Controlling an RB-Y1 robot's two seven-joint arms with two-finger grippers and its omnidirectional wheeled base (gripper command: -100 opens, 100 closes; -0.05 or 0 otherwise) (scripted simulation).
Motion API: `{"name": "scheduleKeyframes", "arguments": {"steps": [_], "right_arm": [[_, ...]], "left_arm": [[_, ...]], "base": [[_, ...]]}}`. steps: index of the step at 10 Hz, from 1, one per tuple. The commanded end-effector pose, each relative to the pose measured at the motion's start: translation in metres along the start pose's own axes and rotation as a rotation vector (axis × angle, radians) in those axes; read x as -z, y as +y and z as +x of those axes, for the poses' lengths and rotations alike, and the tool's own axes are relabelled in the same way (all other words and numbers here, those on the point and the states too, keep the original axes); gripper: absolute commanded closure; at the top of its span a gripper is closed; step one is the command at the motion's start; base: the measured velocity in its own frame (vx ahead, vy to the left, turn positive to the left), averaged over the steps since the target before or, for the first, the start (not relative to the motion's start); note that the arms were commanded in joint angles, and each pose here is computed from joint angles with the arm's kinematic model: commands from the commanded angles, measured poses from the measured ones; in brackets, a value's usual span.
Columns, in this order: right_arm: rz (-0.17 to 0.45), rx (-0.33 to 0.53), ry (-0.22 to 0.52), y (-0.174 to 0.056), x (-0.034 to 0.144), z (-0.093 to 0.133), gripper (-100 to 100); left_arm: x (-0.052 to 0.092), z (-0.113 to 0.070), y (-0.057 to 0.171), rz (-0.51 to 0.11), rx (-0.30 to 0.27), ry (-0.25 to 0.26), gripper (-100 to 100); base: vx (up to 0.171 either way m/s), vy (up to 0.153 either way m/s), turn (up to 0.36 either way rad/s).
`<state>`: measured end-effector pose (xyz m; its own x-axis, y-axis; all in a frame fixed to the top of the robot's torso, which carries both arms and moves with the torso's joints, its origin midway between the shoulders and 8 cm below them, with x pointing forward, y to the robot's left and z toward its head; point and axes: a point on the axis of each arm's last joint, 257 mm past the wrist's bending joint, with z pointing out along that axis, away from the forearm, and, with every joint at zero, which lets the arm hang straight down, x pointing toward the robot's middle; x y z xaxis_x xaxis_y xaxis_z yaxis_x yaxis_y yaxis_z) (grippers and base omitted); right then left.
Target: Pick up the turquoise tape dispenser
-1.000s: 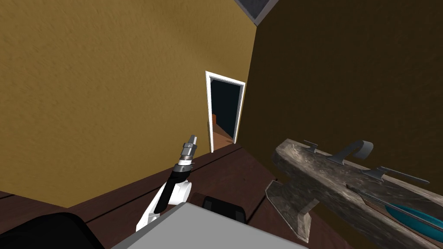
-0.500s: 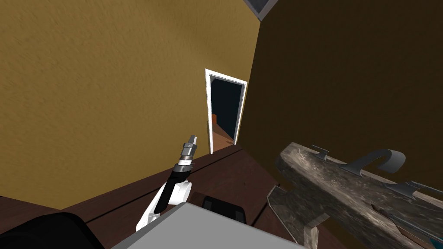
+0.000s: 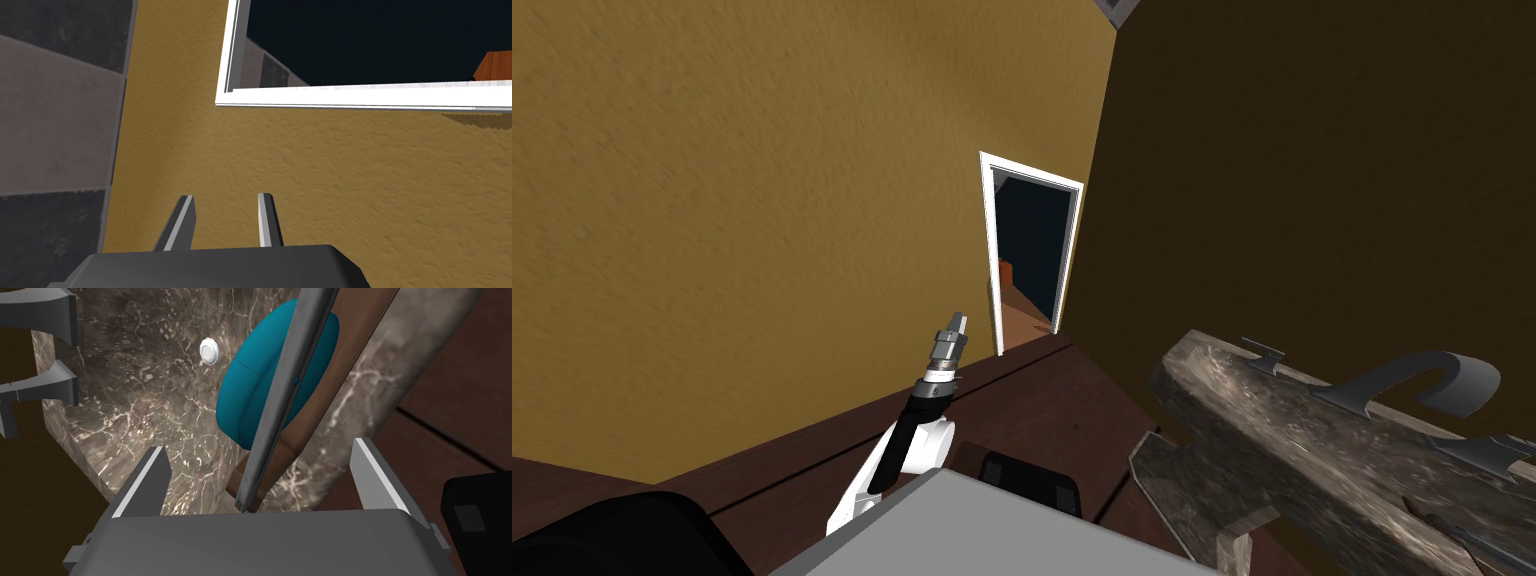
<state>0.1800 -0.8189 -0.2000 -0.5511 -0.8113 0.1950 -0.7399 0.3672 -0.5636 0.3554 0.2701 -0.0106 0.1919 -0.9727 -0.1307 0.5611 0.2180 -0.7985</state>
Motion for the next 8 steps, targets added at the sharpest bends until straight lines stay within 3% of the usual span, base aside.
{"name": "scheduleKeyframes", "arguments": {"steps": [1, 8], "right_arm": [[-0.001, -0.001, 0.001, -0.002, -0.004, -0.005, -100], [0.001, 0.007, -0.013, -0.013, -0.016, -0.028, -100]], "left_arm": [[0.000, 0.000, 0.000, 0.000, 0.000, 0.000, 0], [0.000, 0.000, 0.000, 0.000, 0.000, 0.000, 0]], "base": [[-0.022, -0.013, -0.026], [-0.016, -0.012, -0.016]]}}
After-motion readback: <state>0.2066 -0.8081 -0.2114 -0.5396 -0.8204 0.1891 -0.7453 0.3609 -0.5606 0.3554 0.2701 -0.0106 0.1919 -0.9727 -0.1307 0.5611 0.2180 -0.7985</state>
